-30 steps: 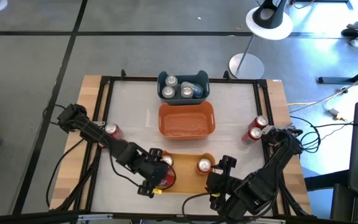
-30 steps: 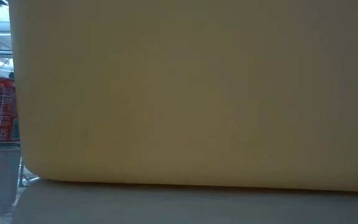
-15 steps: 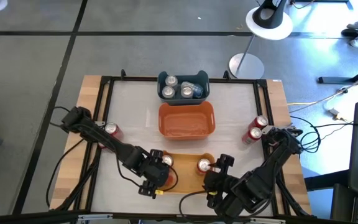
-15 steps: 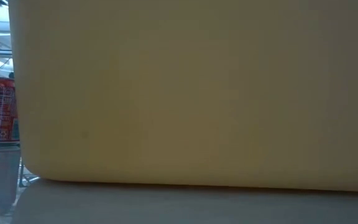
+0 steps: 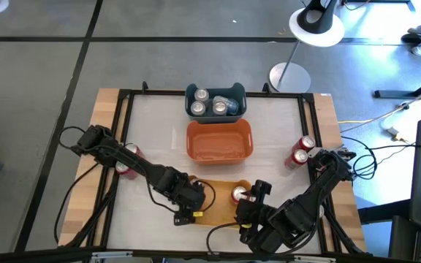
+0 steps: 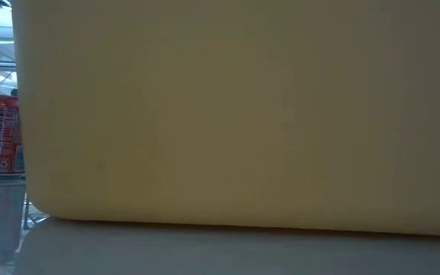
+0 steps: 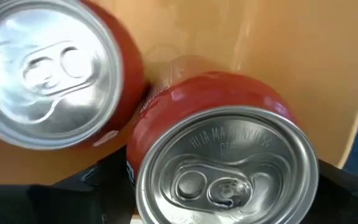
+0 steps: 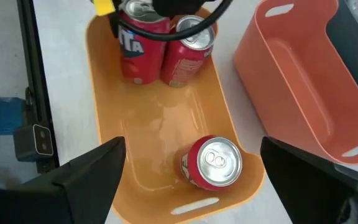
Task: Sort soda cans
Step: Put the bottom orange soda can into the yellow bin
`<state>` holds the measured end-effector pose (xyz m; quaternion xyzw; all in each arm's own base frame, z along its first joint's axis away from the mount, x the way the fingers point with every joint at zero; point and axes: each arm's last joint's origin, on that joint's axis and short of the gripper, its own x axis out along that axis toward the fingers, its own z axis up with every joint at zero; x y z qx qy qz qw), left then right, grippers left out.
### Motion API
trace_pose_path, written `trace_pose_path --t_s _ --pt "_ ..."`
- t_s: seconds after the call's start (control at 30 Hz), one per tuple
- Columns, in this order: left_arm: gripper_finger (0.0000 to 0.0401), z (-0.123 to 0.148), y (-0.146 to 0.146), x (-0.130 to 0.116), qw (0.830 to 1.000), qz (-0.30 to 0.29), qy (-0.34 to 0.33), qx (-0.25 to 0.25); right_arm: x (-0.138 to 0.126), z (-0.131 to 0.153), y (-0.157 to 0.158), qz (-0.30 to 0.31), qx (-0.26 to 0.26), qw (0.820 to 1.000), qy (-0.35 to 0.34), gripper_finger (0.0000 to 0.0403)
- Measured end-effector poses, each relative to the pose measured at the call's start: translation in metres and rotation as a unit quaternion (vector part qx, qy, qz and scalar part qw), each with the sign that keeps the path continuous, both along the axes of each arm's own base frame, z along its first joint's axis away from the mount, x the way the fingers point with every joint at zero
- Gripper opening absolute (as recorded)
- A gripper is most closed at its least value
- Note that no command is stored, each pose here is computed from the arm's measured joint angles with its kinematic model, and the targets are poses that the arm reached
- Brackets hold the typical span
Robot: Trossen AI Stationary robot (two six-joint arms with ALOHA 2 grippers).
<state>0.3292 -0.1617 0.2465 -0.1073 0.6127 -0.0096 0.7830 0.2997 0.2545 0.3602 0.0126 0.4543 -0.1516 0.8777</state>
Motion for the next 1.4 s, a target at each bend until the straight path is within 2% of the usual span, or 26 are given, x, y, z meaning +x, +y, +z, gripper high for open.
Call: trace_pose_path --t_s 0.2,0.57,0.8,1.13,1.4 --pt "0.0300 -0.008 0.002 0.000 1.000 0.014 0.007 0.000 0.000 0.000 0.000 0.008 -0.008 1.000 0.000 0.0372" --pt "0.0301 -0.012 0.002 -0.001 1.000 -0.020 0.006 0.014 0.001 0.001 -0.001 0.004 -0.022 1.000 -0.011 0.0372" --pt "0.0302 -0.014 0.003 -0.002 1.000 -0.014 0.020 0.018 0.001 0.001 -0.001 0.003 -0.024 1.000 -0.013 0.0372" --pt "0.0352 -0.027 0.001 0.001 0.999 -0.013 0.043 0.030 0.001 0.001 0.000 0.006 -0.012 1.000 -0.012 0.0372" --pt "0.0352 -0.008 0.000 -0.003 0.998 -0.037 0.032 0.026 0.001 0.001 0.000 0.008 -0.014 1.000 -0.010 0.0372"
